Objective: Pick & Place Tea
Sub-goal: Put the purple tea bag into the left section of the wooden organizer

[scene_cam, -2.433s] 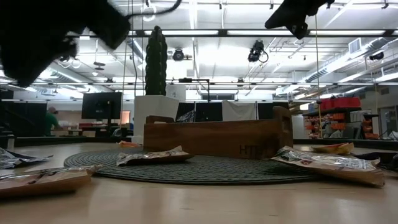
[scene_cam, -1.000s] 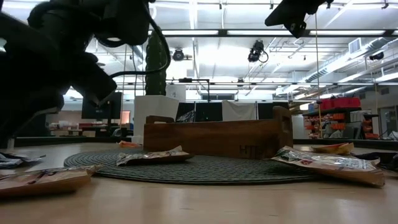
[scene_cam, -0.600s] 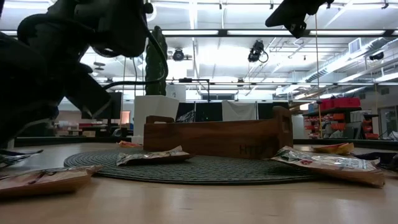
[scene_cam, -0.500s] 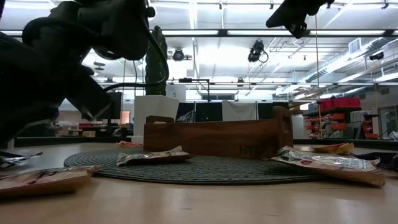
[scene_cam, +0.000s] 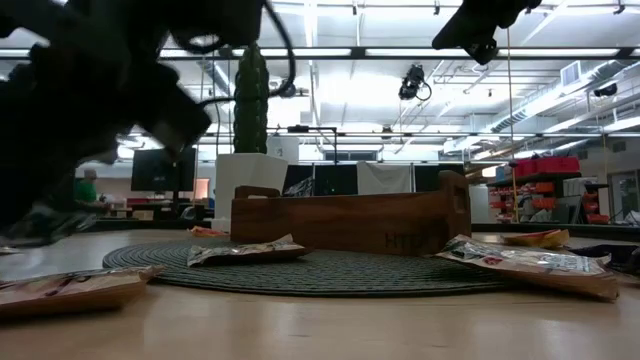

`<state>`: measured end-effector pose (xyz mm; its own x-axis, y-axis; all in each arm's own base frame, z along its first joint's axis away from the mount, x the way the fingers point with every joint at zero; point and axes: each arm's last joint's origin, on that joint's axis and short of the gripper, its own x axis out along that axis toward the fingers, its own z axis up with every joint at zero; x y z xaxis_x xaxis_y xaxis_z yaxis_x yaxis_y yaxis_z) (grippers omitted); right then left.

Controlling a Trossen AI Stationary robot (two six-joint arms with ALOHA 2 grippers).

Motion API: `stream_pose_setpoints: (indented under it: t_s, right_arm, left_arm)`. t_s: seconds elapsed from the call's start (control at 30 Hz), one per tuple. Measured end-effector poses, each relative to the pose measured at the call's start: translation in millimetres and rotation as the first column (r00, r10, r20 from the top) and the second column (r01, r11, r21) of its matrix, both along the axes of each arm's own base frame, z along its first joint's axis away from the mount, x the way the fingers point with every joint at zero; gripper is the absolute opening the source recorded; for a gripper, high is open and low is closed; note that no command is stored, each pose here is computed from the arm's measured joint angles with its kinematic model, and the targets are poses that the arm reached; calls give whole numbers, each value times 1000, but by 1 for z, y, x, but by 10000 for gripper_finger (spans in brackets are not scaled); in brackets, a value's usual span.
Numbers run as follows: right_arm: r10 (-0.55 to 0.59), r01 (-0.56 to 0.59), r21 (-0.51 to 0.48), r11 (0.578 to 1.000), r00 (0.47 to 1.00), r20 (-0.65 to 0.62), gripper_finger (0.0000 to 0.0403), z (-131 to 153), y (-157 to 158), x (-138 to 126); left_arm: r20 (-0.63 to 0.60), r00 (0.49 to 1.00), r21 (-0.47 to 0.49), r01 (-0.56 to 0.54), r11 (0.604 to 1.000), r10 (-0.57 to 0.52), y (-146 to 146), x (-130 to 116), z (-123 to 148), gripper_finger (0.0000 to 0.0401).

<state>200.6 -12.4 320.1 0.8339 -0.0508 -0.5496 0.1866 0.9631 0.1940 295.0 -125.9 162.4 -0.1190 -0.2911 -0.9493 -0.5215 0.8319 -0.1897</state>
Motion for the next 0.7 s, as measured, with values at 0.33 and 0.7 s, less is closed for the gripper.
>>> stream_pose_setpoints:
  t_s: [0.33, 0.7]
  right_arm:
    - [-7, 6, 39, 999, 1000, 6, 4, 0, 1, 0]
    - [-31, 23, 75, 997, 994, 108, 14, 9, 0, 5]
  left_arm:
    - [30, 1000, 307, -16, 952, 7, 12, 12, 66, 7]
    - [551, 831, 596, -449, 666, 68, 61, 26, 163, 7]
